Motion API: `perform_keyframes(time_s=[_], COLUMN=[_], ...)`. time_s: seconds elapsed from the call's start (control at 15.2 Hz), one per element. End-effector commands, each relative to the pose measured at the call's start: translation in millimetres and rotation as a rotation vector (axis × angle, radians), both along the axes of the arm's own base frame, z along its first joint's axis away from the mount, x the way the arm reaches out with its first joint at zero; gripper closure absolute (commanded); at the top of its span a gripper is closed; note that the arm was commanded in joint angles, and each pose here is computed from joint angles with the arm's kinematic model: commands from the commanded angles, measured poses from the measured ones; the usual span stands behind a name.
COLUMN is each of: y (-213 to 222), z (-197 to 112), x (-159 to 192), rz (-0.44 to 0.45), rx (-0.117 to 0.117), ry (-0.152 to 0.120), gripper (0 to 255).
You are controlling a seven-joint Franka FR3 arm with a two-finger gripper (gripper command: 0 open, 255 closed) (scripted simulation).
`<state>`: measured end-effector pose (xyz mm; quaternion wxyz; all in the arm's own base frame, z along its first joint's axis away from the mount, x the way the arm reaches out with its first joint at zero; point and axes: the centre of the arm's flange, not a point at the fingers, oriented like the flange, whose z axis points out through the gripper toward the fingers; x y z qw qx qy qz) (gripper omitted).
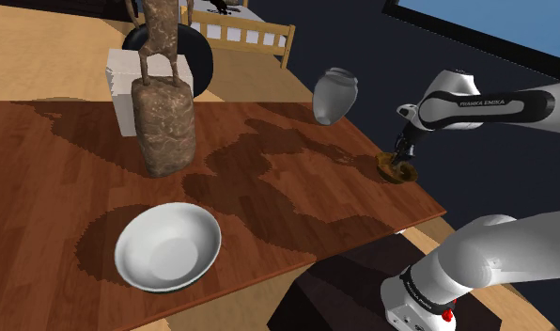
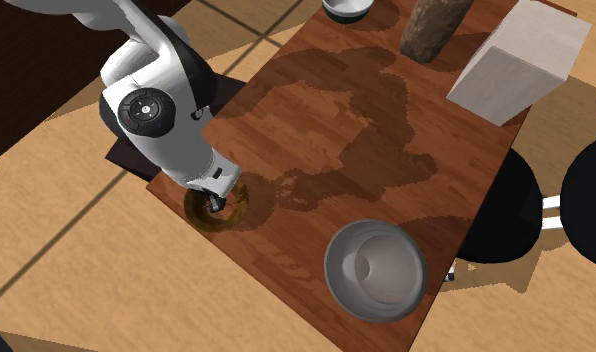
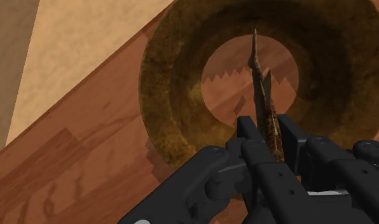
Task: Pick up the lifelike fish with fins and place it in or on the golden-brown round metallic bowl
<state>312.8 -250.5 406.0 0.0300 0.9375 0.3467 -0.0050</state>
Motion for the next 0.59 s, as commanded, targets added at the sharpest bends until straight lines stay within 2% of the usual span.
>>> perform_keyframes(time_s=[0.0,0.26,0.33,0.53], y=[-0.1,-0.1,-0.7,-0.8], z=[-5.1,-5.1,-6.1,-7.0], x=[-2.1,-2.1,-2.0,-1.8], rz=[-0.003,-0.003,-0.003,-0.003], rx=[0.004,0.004,0.004,0.004], ry=[0.009,0.009,0.009,0.009], gripper=[255,255,0,0])
